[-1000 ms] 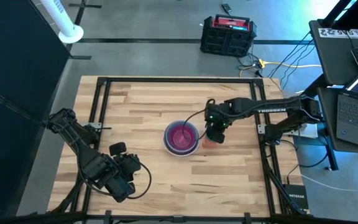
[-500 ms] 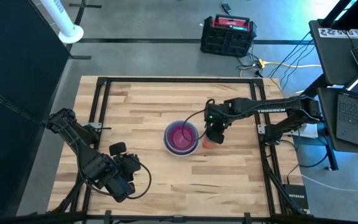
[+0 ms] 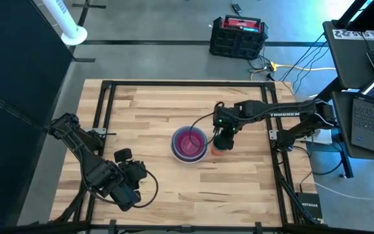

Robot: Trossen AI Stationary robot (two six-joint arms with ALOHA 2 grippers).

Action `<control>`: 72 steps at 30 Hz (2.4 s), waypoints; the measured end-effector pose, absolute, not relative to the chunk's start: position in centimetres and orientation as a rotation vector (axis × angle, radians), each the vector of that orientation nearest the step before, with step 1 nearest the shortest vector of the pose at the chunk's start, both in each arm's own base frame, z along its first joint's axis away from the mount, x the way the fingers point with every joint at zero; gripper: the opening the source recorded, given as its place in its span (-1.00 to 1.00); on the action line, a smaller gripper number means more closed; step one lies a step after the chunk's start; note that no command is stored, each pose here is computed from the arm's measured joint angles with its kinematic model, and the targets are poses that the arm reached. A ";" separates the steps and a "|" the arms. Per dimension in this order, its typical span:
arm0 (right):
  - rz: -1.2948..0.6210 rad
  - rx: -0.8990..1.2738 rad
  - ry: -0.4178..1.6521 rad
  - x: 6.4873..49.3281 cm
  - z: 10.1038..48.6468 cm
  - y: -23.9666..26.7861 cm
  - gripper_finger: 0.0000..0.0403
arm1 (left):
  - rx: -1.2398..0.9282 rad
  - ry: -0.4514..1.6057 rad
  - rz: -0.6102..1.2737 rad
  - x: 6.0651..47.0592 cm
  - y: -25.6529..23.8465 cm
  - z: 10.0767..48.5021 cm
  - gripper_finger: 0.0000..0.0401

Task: Nest bowls inside each other
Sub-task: Stack the green cup on the orange cup, then return to Home Position

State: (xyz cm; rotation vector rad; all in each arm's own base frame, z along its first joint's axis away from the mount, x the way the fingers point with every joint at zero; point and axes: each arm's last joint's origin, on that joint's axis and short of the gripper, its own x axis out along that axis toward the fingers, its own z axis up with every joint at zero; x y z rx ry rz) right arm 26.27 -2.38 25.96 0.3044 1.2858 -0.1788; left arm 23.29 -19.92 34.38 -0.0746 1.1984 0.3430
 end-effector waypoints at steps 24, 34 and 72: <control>-0.207 0.246 0.671 16.2 45.3 -1.7 -0.97 | -0.072 1.037 0.147 24.0 -17.9 37.5 -0.94; -0.184 0.344 0.146 4.0 46.2 -0.6 -1.00 | -0.086 0.477 -0.038 19.1 -11.7 43.4 -1.00; -0.143 0.612 -0.139 5.1 26.8 -0.7 -1.00 | -0.470 -0.096 0.051 8.3 -2.1 22.9 -1.00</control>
